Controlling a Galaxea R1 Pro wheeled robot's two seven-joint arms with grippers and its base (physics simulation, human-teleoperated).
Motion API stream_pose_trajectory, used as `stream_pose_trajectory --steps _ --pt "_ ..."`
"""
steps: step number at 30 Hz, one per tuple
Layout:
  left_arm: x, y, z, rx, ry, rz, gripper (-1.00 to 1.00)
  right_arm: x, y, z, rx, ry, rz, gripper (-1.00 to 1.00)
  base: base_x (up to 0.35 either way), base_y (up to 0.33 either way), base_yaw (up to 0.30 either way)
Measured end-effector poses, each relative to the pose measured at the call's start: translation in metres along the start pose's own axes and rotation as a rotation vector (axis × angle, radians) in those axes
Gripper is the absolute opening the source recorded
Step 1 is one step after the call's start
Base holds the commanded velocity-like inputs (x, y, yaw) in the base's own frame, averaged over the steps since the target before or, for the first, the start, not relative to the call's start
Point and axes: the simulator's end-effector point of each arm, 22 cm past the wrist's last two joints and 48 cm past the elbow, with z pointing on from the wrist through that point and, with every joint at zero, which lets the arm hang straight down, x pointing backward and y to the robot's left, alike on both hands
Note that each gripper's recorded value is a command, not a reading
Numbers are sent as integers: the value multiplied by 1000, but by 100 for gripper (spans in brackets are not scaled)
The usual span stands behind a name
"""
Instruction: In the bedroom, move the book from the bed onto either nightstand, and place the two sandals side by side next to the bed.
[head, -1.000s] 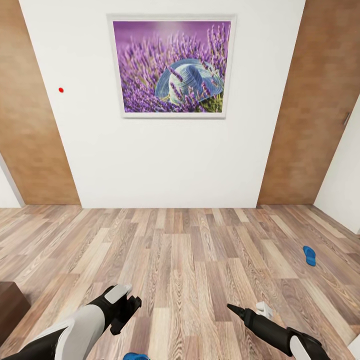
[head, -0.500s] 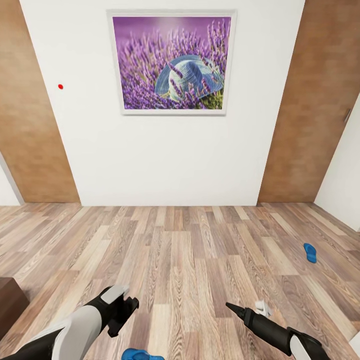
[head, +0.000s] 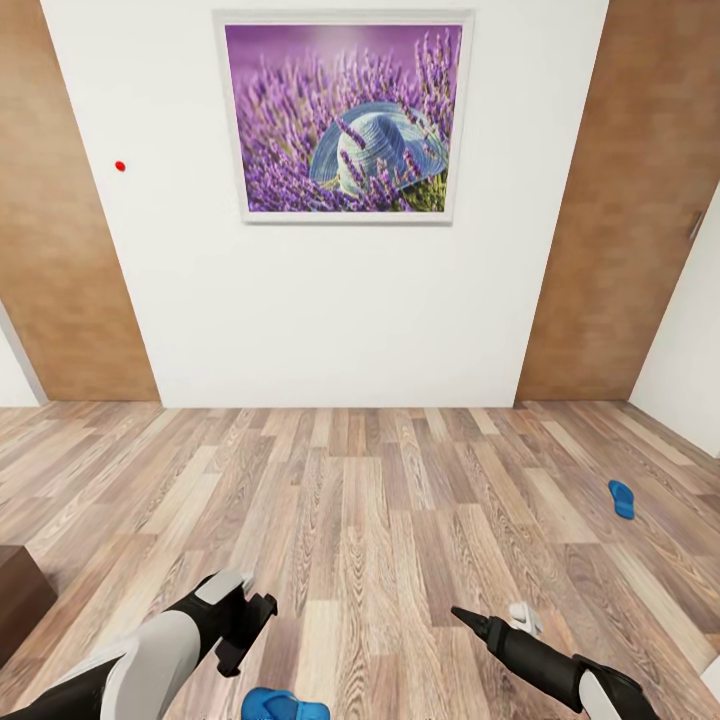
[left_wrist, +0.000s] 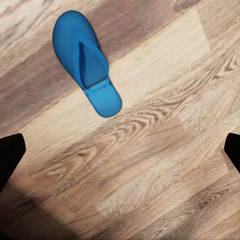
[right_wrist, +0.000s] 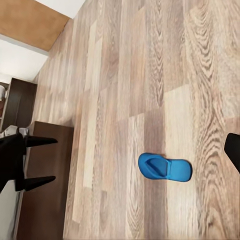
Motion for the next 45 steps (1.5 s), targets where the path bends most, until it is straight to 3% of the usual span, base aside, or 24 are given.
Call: stream_pose_trajectory --steps 35,45 --pt "-8 28 65 15 -39 -27 100 49 -63 21 4 7 -1 100 0 0 0" --pt "-4 40 83 -18 -19 -38 100 59 -77 24 13 27 33 100 0 0 0"
